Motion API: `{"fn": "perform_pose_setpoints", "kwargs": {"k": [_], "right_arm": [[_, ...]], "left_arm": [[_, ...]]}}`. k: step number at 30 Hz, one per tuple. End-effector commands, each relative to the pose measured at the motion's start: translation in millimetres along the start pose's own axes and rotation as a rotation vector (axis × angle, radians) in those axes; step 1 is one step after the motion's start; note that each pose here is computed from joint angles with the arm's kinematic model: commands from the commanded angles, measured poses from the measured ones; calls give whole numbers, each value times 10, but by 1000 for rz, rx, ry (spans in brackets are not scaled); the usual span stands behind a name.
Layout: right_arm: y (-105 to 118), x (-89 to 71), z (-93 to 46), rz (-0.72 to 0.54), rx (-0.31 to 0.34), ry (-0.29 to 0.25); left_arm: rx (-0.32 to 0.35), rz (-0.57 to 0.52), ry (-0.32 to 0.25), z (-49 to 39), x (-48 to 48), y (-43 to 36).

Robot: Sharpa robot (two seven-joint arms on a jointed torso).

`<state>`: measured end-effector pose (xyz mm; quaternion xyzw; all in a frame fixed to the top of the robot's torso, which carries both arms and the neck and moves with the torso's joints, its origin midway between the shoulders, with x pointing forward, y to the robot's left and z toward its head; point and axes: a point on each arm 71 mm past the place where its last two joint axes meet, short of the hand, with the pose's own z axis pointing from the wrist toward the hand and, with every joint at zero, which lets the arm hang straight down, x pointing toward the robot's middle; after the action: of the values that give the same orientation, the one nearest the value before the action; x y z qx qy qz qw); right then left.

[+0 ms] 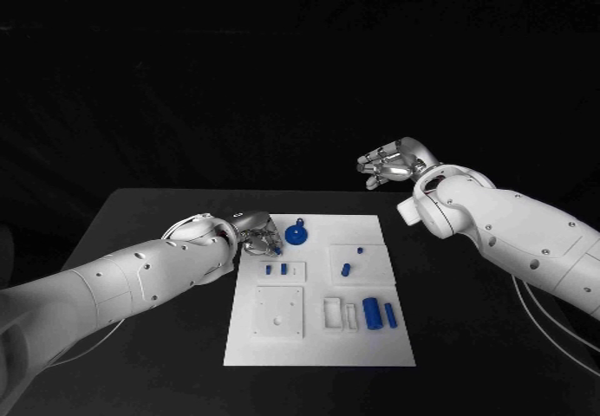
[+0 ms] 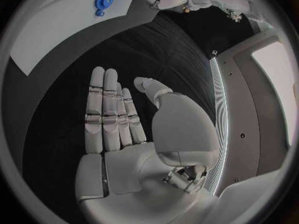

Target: Assemble the parts on the task board

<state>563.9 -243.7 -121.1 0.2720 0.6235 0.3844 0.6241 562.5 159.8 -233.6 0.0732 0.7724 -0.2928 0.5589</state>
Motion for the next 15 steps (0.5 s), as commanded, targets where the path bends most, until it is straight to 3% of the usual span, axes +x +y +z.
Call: {"fn": "perform_pose_setpoints", "kwargs": {"k": [1, 15], "right_arm": [[11, 11, 1, -9, -13, 13], [9, 12, 2, -9, -12, 13]], "left_arm": [[11, -13, 19, 12, 17, -20], [18, -14, 34, 30, 37, -59]]}}
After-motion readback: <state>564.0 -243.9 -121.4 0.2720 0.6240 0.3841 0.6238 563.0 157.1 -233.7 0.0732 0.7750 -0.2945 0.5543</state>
